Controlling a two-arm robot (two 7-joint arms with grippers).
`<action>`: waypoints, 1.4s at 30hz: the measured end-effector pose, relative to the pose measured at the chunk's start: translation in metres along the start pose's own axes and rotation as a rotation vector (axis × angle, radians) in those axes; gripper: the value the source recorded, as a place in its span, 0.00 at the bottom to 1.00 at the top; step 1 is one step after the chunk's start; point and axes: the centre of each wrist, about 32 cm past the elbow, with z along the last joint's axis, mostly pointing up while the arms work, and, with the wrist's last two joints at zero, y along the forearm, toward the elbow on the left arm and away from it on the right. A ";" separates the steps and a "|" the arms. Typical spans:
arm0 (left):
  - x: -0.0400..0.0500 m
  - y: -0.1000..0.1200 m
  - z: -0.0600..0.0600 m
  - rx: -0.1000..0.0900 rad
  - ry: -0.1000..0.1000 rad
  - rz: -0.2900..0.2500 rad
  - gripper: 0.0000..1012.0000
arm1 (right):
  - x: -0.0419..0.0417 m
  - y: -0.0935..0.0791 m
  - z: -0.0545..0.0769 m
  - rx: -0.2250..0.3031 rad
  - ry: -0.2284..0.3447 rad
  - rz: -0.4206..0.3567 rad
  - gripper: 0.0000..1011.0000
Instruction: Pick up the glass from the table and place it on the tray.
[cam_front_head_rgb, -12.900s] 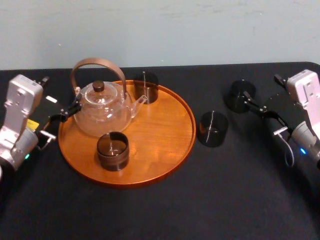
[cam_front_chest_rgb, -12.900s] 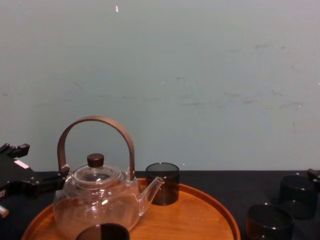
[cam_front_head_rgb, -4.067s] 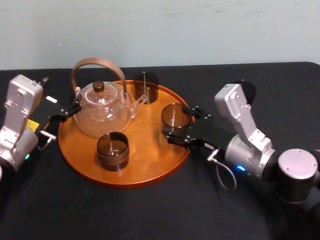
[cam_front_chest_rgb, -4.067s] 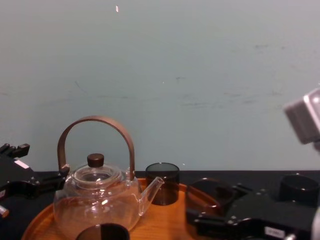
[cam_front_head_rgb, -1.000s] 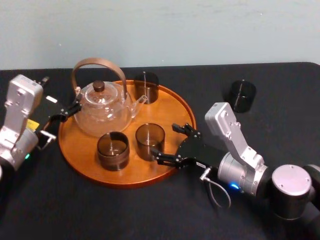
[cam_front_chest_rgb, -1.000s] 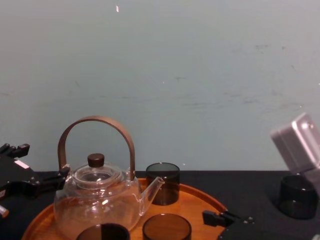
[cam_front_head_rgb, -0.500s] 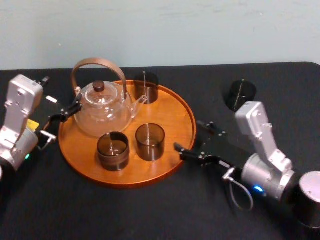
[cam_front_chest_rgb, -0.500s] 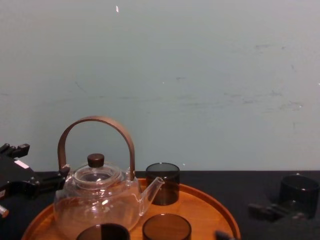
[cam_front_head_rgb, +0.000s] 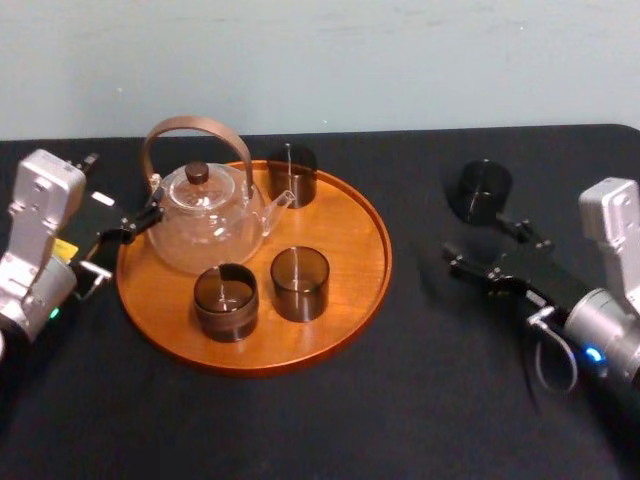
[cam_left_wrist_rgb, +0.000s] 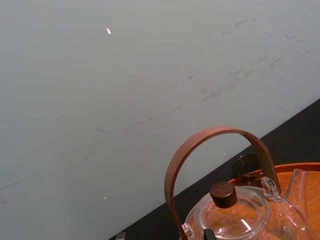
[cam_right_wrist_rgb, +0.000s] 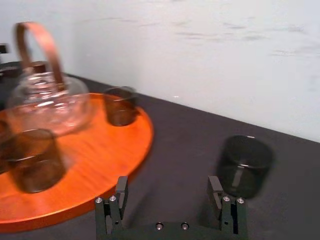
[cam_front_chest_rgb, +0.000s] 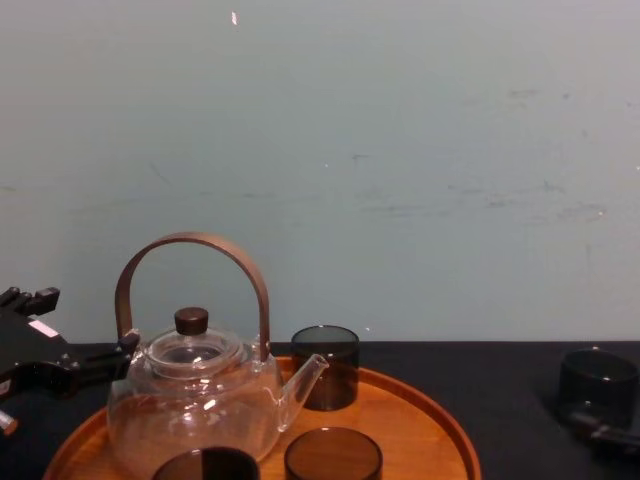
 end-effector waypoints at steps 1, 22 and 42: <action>0.0000 0.000 0.000 0.000 0.000 0.000 1.00 | 0.0030 -0.001 0.000 0.000 0.004 -0.013 0.99; 0.0000 0.000 0.000 0.000 0.000 0.000 1.00 | 0.0433 0.010 -0.004 -0.008 0.051 -0.157 0.99; 0.0000 0.000 0.000 0.000 0.000 0.000 1.00 | 0.0613 0.052 -0.004 -0.053 0.059 -0.173 0.99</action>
